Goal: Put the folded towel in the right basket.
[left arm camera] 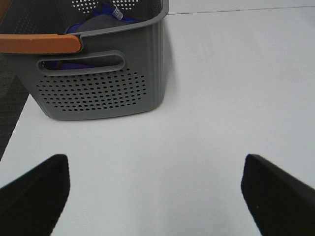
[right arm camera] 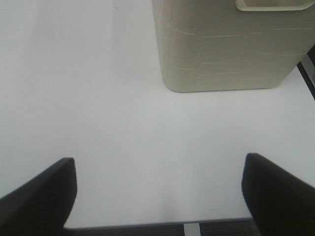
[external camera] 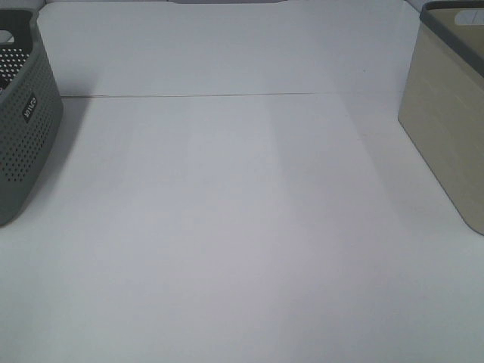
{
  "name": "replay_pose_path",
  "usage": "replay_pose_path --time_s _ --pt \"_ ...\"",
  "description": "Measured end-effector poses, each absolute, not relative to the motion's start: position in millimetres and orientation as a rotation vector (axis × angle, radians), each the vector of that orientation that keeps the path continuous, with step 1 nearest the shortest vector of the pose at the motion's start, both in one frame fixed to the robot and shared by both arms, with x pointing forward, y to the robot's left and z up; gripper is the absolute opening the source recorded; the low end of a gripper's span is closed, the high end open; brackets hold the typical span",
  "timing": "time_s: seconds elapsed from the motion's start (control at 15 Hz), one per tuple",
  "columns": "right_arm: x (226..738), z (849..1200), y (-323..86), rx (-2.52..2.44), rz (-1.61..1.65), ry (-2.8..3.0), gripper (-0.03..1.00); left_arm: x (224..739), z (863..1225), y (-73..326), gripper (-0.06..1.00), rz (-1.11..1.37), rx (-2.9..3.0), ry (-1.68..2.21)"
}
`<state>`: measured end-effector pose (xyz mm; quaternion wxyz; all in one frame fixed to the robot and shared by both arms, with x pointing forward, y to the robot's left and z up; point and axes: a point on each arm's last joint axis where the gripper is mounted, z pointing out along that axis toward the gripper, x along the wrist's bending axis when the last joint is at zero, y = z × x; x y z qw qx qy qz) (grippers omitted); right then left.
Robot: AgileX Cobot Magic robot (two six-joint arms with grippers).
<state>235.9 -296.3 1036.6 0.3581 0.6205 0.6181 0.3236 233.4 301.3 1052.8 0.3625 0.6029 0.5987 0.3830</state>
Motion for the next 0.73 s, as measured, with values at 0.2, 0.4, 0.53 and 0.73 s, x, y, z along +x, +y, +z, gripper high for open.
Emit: replay_pose_path --time_s 0.2,0.4,0.53,0.73 --pt "235.9 1036.6 -296.3 1.601 0.835 1.595 0.88 233.4 1052.8 301.3 0.88 0.986 1.552 1.541" --pt "235.9 1036.6 -296.3 1.601 0.835 1.595 0.88 233.4 1052.8 301.3 0.88 0.986 1.552 1.541" --pt "235.9 1036.6 -296.3 1.601 0.835 1.595 0.88 233.4 1052.8 301.3 0.88 0.986 1.552 1.541" --pt "235.9 1036.6 -296.3 1.601 0.835 1.595 0.88 233.4 1052.8 301.3 0.88 0.986 1.552 1.541"
